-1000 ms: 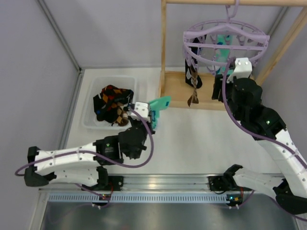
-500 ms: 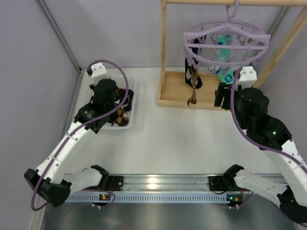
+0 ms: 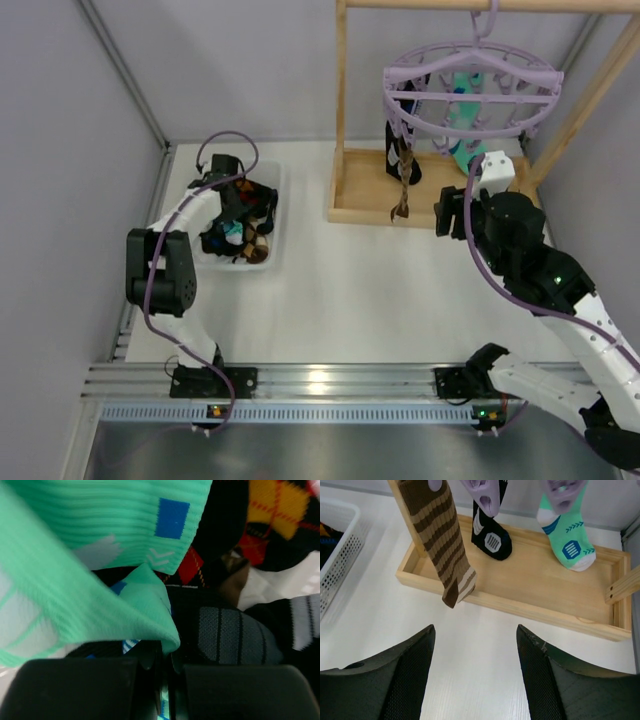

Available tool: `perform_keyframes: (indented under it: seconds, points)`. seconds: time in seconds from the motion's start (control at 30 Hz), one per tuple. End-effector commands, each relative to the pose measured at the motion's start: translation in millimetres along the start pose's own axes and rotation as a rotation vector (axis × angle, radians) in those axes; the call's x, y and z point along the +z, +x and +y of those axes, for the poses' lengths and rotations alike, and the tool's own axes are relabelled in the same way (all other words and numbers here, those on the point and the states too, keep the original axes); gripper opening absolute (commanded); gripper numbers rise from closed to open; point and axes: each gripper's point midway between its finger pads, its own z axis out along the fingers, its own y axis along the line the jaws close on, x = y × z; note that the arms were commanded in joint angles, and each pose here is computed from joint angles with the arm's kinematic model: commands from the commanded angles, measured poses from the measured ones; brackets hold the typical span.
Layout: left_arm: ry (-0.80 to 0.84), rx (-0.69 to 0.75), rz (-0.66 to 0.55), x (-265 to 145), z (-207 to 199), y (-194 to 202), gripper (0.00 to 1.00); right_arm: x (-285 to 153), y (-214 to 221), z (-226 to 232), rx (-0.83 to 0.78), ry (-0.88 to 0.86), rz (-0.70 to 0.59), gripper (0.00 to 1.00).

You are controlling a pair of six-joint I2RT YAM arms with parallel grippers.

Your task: Remove the socks clipped to the hanger

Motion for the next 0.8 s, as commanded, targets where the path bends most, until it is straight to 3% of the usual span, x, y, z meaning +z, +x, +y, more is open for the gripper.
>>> perform_keyframes:
  seconds: [0.0, 0.17, 0.3, 0.33, 0.4, 0.43, 0.53, 0.77]
  points:
    - [0.026, -0.047, 0.056, 8.4, -9.6, 10.8, 0.0, 0.1, -7.6, 11.4, 0.008, -0.061, -0.049, 0.64]
    - [0.017, -0.071, 0.058, 3.6, -4.5, 16.5, 0.02, -1.9, -1.9, 11.0, 0.004, -0.068, -0.046, 0.64]
    - [0.109, -0.098, -0.048, -45.6, -8.2, -12.9, 0.28, -7.2, -2.5, 0.5, 0.036, -0.02, -0.058, 0.69]
    - [0.143, -0.091, -0.066, -57.3, -11.4, -18.4, 0.43, -8.4, -3.0, -4.0, 0.049, 0.004, -0.062, 0.71]
    - [0.202, -0.094, -0.14, -89.7, -13.5, -36.5, 0.63, -9.7, -1.4, -11.0, 0.064, 0.042, -0.065, 0.73]
    - [0.224, -0.092, -0.161, -100.7, -14.0, -40.9, 0.79, -9.2, -1.0, -11.1, 0.069, 0.045, -0.066, 0.74]
    - [0.295, -0.096, -0.24, -140.8, -12.6, -52.3, 0.98, -5.4, 3.9, -9.0, 0.073, 0.043, -0.052, 0.75]
    - [0.548, -0.07, -0.317, -220.8, -29.4, -46.7, 0.98, 13.2, 15.9, 10.0, 0.084, -0.015, -0.035, 0.85]
